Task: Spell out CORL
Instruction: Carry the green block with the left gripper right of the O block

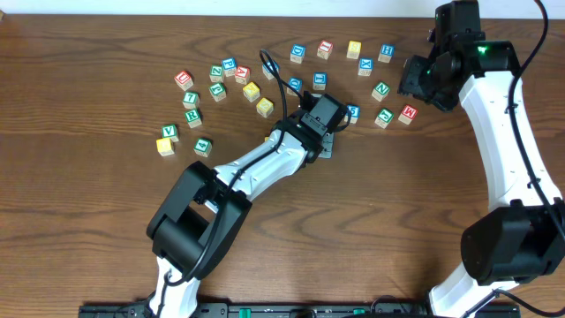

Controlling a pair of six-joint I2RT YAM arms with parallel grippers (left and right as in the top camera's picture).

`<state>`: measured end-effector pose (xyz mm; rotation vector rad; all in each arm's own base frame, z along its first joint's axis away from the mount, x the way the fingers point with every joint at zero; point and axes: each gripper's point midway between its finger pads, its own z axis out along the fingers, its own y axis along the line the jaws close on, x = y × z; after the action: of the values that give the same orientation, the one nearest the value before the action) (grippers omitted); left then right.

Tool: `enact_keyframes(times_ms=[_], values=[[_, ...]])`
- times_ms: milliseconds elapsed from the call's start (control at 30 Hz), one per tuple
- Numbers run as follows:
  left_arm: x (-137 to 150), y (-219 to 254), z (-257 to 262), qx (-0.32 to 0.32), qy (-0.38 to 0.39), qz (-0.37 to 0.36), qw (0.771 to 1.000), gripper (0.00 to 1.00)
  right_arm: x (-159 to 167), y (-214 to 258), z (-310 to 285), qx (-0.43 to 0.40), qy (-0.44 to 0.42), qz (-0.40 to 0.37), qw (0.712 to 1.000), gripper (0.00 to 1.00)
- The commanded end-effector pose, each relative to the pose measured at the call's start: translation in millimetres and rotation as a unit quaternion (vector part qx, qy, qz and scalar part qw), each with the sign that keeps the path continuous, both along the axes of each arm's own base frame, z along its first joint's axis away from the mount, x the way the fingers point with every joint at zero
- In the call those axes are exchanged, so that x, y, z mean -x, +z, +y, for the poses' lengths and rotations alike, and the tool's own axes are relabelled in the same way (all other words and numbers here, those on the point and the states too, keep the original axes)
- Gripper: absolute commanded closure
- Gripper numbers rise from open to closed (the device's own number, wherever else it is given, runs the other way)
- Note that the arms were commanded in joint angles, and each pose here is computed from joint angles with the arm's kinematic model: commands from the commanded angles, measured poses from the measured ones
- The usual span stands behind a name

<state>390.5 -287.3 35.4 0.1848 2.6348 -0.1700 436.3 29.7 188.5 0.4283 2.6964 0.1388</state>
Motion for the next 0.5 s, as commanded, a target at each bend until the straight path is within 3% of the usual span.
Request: enact_keyframes(times_ms=[0, 400, 467], values=[[1.2, -22.7, 6.9, -0.024, 0.011, 0.012, 1.0, 0.71, -0.7, 6.0, -0.3, 0.004, 0.008, -0.007, 1.0, 0.44], [1.9, -32.4, 7.5, -0.029, 0.011, 0.018, 0.999, 0.7, 0.1, 5.6, -0.3, 0.005, 0.009, -0.005, 1.0, 0.44], [1.7, -32.3, 7.3, -0.028, 0.011, 0.018, 0.999, 0.64, 0.0, 5.7, -0.3, 0.005, 0.009, -0.005, 1.0, 0.44]])
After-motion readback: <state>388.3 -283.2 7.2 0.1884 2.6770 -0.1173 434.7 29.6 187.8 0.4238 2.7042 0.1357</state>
